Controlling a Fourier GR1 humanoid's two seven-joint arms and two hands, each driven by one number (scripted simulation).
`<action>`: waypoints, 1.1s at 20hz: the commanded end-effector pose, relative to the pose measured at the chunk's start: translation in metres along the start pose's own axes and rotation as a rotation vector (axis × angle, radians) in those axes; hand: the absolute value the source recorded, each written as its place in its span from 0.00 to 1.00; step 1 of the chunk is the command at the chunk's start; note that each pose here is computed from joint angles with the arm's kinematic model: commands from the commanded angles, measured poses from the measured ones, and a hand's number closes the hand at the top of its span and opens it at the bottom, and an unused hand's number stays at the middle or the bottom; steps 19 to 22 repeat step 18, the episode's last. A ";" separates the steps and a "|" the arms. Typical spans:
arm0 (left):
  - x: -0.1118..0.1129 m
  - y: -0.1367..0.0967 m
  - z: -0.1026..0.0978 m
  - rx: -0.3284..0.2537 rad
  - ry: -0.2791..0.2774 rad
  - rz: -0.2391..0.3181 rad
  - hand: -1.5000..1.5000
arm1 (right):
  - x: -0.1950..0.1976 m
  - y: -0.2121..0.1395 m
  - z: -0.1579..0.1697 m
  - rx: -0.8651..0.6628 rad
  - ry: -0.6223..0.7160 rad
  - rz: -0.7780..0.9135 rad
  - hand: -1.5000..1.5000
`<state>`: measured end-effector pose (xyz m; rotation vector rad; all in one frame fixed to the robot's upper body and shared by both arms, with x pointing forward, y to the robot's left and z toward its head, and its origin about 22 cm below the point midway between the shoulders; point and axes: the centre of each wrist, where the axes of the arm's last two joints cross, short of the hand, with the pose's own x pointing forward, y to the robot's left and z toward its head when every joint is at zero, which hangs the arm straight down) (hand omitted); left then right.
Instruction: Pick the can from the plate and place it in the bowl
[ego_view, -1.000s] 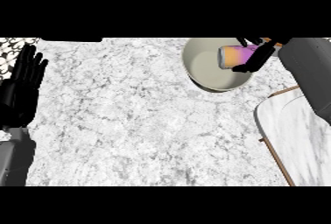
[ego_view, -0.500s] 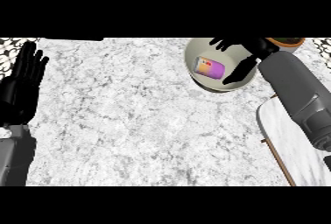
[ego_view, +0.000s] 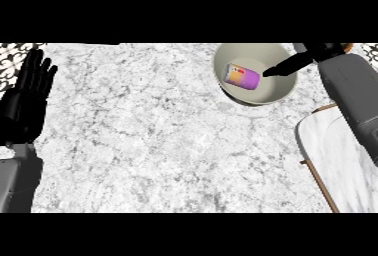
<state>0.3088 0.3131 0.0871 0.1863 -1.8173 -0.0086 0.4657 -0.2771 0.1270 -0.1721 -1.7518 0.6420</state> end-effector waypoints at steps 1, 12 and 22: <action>-0.002 -0.007 -0.002 -0.003 -0.023 -0.001 0.50 | -0.009 -0.031 0.016 -0.146 0.007 -0.086 0.00; 0.008 -0.003 -0.004 -0.036 -0.025 0.016 0.50 | -0.022 -0.142 0.095 -0.248 0.027 -0.179 0.00; 0.011 -0.011 -0.010 -0.048 -0.036 0.023 0.50 | -0.032 -0.156 0.119 -0.260 0.011 -0.212 0.00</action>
